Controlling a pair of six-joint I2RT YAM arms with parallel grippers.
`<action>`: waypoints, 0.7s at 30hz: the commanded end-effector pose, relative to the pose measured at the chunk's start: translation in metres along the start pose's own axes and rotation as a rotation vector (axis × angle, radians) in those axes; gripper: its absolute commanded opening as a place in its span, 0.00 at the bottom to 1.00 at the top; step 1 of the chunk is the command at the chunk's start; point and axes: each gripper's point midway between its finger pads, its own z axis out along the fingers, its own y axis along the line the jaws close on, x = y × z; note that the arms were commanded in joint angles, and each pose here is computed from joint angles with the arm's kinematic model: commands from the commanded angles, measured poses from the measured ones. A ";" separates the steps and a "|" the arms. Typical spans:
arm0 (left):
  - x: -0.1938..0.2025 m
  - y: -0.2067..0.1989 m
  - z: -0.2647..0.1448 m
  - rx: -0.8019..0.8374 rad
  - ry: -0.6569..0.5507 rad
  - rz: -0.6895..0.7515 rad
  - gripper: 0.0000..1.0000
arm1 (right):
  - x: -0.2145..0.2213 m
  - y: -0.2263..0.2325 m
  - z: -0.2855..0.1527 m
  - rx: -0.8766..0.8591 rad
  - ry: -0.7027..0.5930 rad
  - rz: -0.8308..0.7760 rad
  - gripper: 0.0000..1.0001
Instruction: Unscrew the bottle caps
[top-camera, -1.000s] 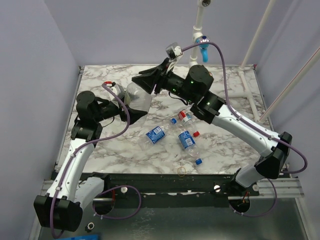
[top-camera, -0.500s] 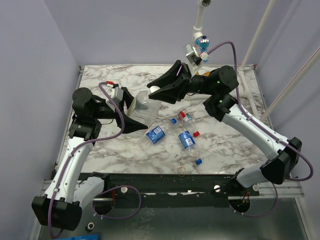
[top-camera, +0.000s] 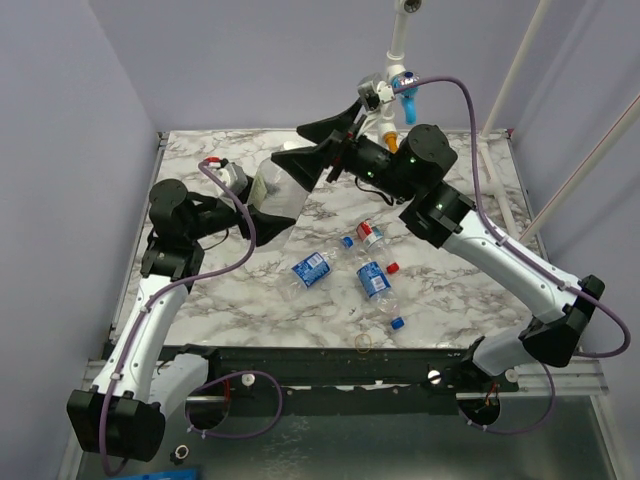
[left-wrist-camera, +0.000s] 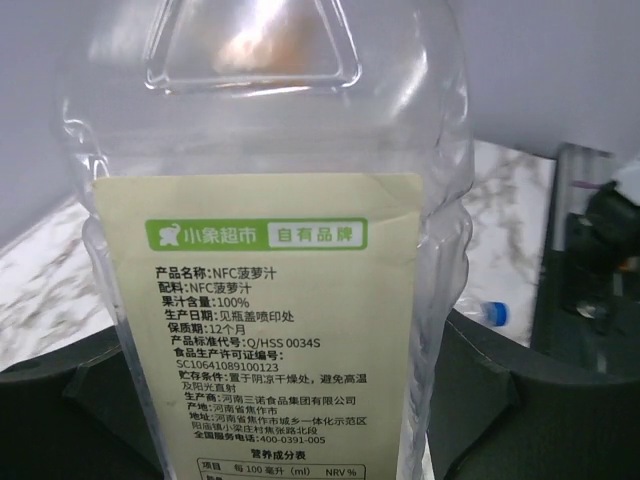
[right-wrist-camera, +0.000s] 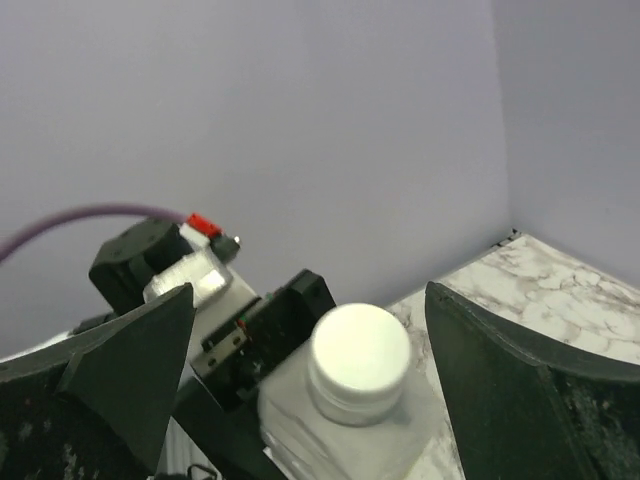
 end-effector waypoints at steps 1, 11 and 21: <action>0.000 0.051 -0.010 -0.276 -0.001 0.193 0.18 | -0.006 -0.025 0.016 0.247 0.012 -0.033 1.00; -0.001 0.069 -0.017 -0.388 -0.004 0.266 0.17 | 0.017 -0.066 0.030 0.456 0.078 -0.008 0.87; 0.002 0.067 -0.017 -0.378 -0.005 0.253 0.16 | 0.024 -0.050 0.040 0.354 0.055 0.044 0.63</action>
